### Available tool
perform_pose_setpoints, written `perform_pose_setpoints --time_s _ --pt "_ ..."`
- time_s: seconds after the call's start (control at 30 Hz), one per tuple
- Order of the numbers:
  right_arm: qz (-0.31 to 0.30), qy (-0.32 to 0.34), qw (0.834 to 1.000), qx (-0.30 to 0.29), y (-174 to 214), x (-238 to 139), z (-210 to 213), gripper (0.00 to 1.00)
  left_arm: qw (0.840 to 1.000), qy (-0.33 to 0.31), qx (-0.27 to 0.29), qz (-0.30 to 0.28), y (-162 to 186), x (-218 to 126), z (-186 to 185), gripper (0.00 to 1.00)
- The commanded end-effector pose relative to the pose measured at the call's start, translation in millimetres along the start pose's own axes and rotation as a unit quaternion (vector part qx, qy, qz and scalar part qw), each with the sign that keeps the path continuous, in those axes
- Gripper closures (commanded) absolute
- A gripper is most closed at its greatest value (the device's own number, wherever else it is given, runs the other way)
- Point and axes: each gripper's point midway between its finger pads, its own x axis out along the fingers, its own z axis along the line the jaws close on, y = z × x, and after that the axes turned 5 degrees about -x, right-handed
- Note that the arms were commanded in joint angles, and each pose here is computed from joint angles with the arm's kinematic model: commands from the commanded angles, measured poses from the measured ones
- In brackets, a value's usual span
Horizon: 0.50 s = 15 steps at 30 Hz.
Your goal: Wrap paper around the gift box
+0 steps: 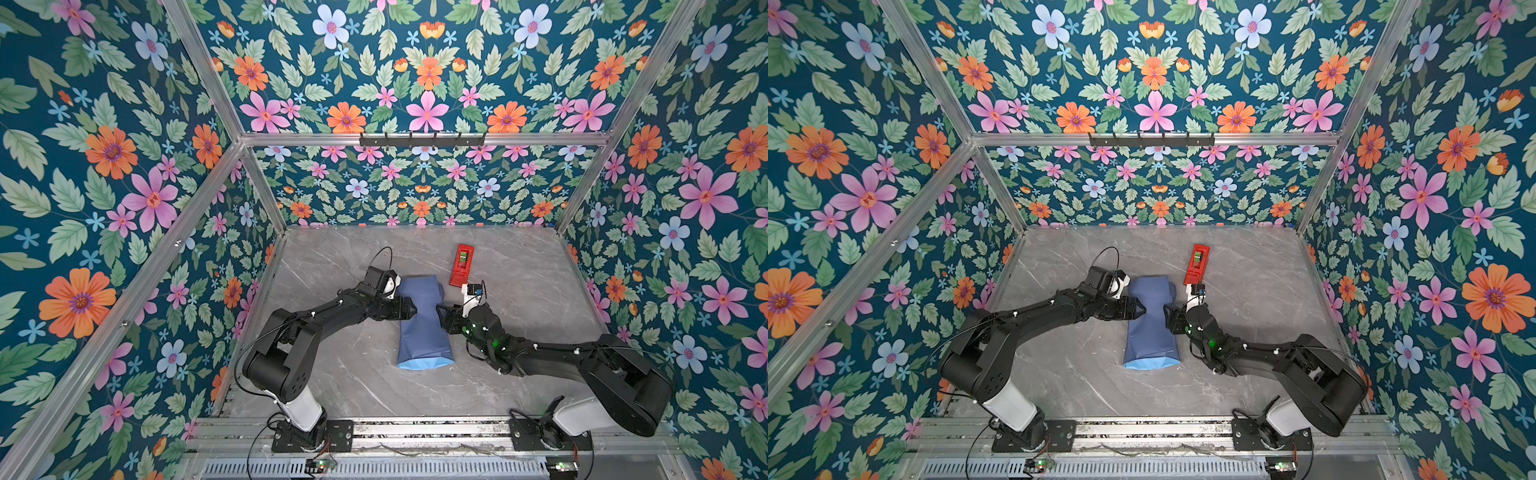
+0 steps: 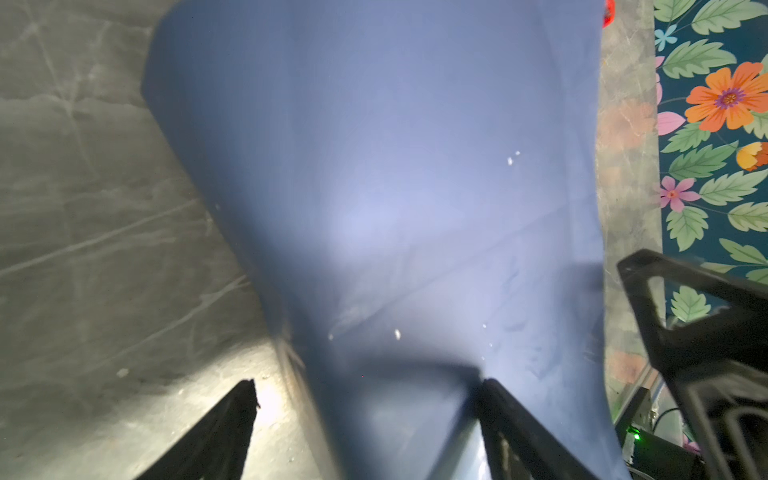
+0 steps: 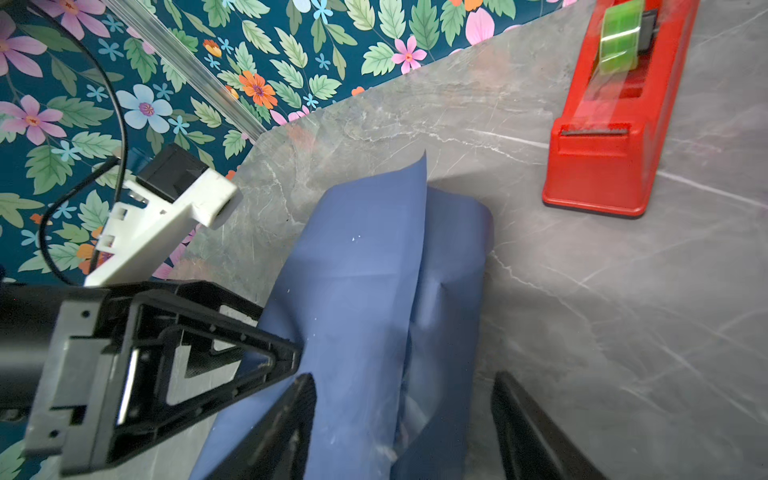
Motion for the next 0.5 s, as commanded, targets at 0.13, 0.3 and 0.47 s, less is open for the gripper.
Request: perform_pose_setpoints --time_s 0.13,0.3,0.47 --pt "0.026 0.053 0.998 -0.022 -13 -23 -26 0.3 0.994 -0.098 -0.011 0.05 32 3 43 0.15" --pt "0.075 0.04 0.995 -0.049 -19 -33 -9 0.36 0.994 -0.099 -0.011 0.049 31 2 43 0.15" --pt "0.121 0.034 0.988 -0.086 -13 -31 14 0.42 0.994 -0.097 -0.011 0.049 31 2 43 0.15"
